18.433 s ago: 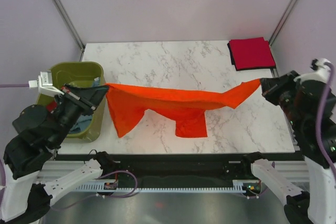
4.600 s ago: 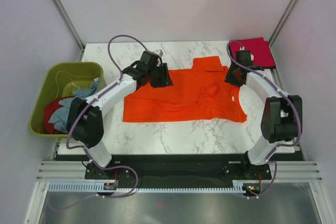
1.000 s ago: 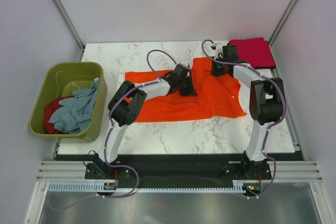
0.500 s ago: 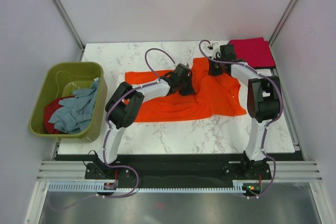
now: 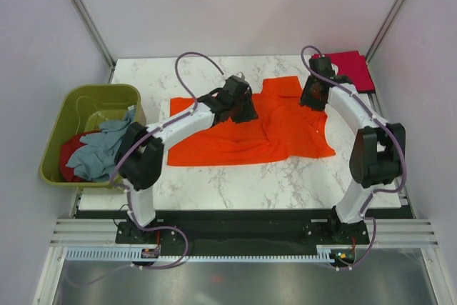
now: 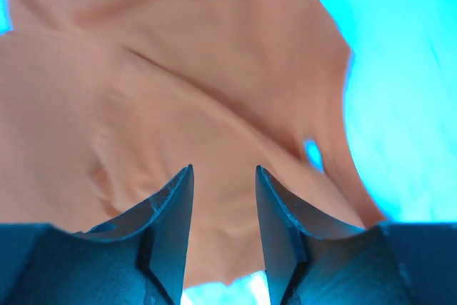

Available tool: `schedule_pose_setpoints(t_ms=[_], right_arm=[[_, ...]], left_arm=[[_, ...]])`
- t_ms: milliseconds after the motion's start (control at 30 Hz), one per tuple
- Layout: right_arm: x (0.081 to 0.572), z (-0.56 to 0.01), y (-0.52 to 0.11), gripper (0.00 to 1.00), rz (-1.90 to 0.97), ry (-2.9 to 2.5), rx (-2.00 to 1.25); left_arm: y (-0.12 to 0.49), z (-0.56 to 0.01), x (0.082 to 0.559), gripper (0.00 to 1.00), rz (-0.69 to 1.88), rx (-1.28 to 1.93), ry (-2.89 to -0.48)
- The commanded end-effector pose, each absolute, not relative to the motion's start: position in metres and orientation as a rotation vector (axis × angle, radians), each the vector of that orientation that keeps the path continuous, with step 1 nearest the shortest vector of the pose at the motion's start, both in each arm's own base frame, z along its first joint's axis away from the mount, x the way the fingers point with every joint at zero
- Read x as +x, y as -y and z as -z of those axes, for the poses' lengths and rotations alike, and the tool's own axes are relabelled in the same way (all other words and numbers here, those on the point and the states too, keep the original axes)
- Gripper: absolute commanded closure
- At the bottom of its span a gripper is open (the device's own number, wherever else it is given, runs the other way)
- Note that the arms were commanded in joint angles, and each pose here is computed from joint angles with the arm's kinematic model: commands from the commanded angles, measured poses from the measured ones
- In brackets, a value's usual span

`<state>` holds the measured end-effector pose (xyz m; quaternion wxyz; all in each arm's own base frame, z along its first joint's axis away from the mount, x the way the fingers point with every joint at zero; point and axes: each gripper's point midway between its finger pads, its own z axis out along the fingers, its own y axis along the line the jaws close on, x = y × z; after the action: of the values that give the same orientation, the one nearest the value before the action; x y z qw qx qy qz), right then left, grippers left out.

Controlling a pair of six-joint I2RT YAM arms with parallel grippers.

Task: Fold and stack the t-shirts
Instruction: Fold the tshirt

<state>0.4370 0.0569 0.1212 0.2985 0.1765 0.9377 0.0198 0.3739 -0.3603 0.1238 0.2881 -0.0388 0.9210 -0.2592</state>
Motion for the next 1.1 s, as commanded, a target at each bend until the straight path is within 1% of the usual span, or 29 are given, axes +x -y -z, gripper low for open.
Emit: schedule_pose_setpoints(t_ms=[0,33,133,233,267,400,533,633,667,833,933,1067], right_arm=[[0.363,-0.105,-0.023,0.53,0.121,-2.54,0.893],[0.357,-0.105,-0.022,0.53,0.12,-2.527,0.923],[0.338,-0.104,-0.01,0.54,0.14,-2.485,1.007],[0.319,-0.089,0.0,0.55,0.17,-2.489,1.075],[0.31,-0.081,0.004,0.56,0.194,-2.501,1.09],[0.296,-0.064,0.014,0.56,0.258,-2.502,1.103],[0.298,-0.053,0.022,0.56,0.292,-2.483,1.091],[0.295,-0.042,0.037,0.56,0.413,-2.475,1.036],[0.291,-0.042,0.048,0.56,0.493,-2.468,1.009],[0.277,-0.036,0.068,0.59,0.651,-2.5,0.934],[0.27,-0.036,0.074,0.61,0.699,-2.5,0.894],[0.264,-0.038,0.072,0.62,0.673,-2.519,0.86]], left_arm=[[0.338,-0.143,0.348,0.61,0.693,-0.061,-2.459],[0.331,-0.134,0.334,0.61,0.697,-0.053,-2.496],[0.311,-0.11,0.313,0.62,0.648,-0.067,-2.56],[0.293,-0.087,0.302,0.62,0.604,-0.102,-2.615],[0.288,-0.083,0.303,0.62,0.593,-0.114,-2.623],[0.269,-0.056,0.296,0.63,0.505,-0.149,-2.678],[0.25,-0.034,0.295,0.64,0.407,-0.203,-2.706],[0.236,-0.02,0.294,0.64,0.318,-0.242,-2.72],[0.228,-0.017,0.296,0.64,0.256,-0.259,-2.714],[0.194,-0.004,0.29,0.66,0.055,-0.315,-2.685],[0.19,-0.002,0.283,0.66,0.045,-0.334,-2.692],[0.192,-0.006,0.27,0.66,0.091,-0.344,-2.709]])
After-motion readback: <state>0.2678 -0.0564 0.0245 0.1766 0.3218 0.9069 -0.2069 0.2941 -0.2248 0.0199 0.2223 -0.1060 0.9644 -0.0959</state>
